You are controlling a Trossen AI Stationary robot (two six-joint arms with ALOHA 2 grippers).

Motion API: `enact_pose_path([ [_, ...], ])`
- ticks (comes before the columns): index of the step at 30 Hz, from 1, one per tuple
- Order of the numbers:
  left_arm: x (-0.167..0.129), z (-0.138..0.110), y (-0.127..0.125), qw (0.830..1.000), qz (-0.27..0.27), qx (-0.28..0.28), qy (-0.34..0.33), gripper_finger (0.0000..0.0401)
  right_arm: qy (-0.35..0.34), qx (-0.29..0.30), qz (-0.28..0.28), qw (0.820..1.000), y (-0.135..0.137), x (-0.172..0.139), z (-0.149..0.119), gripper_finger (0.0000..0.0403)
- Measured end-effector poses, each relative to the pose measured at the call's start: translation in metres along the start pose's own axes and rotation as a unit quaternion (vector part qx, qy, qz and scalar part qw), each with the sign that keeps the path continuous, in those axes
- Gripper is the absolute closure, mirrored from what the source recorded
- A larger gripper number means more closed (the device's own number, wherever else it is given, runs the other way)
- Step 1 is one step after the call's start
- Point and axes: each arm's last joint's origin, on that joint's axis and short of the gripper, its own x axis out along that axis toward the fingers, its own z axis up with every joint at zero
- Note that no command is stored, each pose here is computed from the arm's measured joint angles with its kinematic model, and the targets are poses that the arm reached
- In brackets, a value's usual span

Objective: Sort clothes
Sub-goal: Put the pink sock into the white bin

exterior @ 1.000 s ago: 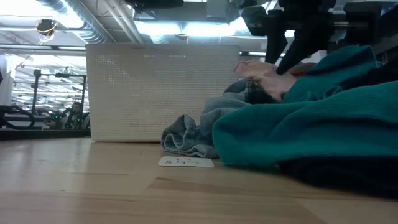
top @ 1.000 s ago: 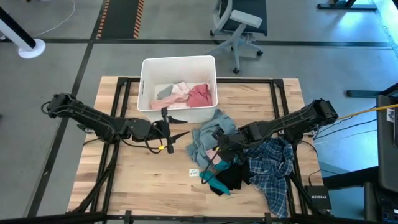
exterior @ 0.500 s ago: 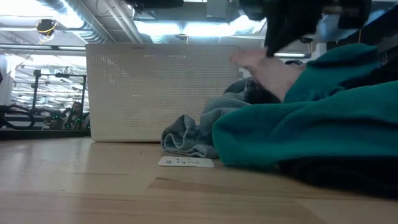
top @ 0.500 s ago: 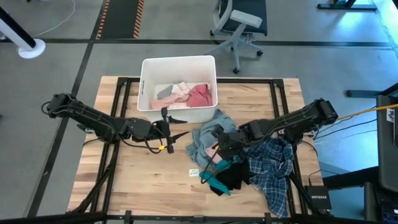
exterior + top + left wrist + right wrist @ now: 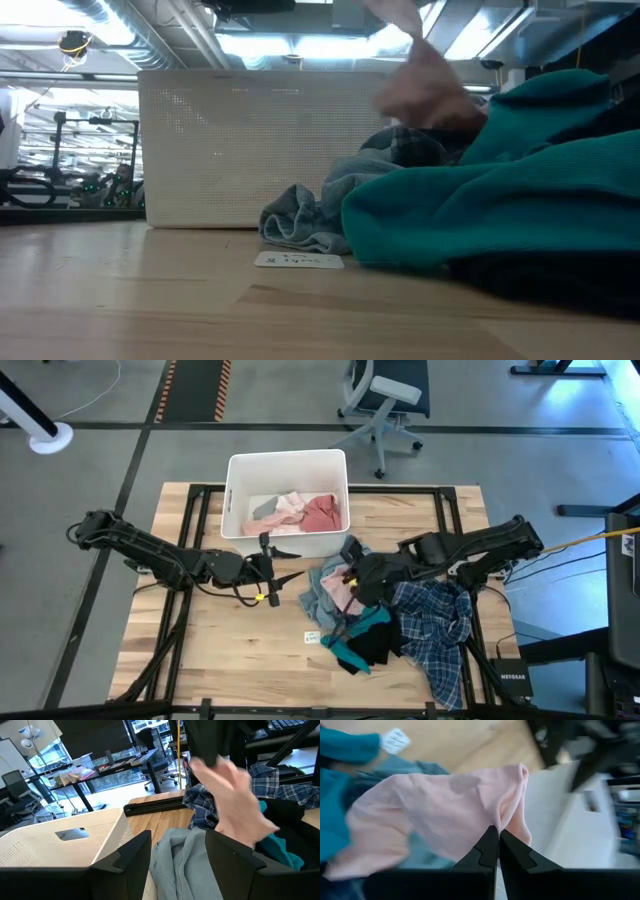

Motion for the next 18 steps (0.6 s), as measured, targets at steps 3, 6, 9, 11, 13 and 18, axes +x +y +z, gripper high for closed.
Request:
enact_pose_path([
  [3, 0.000, 0.000, 0.000, 1.000, 0.000, 0.000, 0.000, 0.0219, 0.008, -0.011, -0.038, 0.999, -0.013, -0.013, 0.000, 0.0389],
  [6, 0.000, 0.000, 0.000, 1.000, 0.000, 0.000, 0.000, 0.0219, 0.006, -0.005, -0.062, 0.998, -0.029, -0.024, -0.004, 0.0390],
  [9, 0.000, 0.000, 0.000, 1.000, 0.000, 0.000, 0.000, 0.0219, 0.013, 0.006, -0.083, 0.996, -0.044, -0.031, -0.014, 0.0387],
  [11, 0.000, 0.000, 0.000, 1.000, 0.000, 0.000, 0.000, 0.0219, 0.019, 0.011, -0.097, 0.995, -0.054, -0.036, -0.021, 0.0386],
  [13, 0.000, 0.000, 0.000, 1.000, 0.000, 0.000, 0.000, 0.0219, 0.024, 0.015, -0.113, 0.993, -0.065, -0.041, -0.029, 0.0386],
  [18, 0.000, 0.000, 0.000, 1.000, 0.000, 0.000, 0.000, 0.0219, 0.034, 0.033, -0.163, 0.986, -0.092, -0.060, -0.048, 0.0385],
])
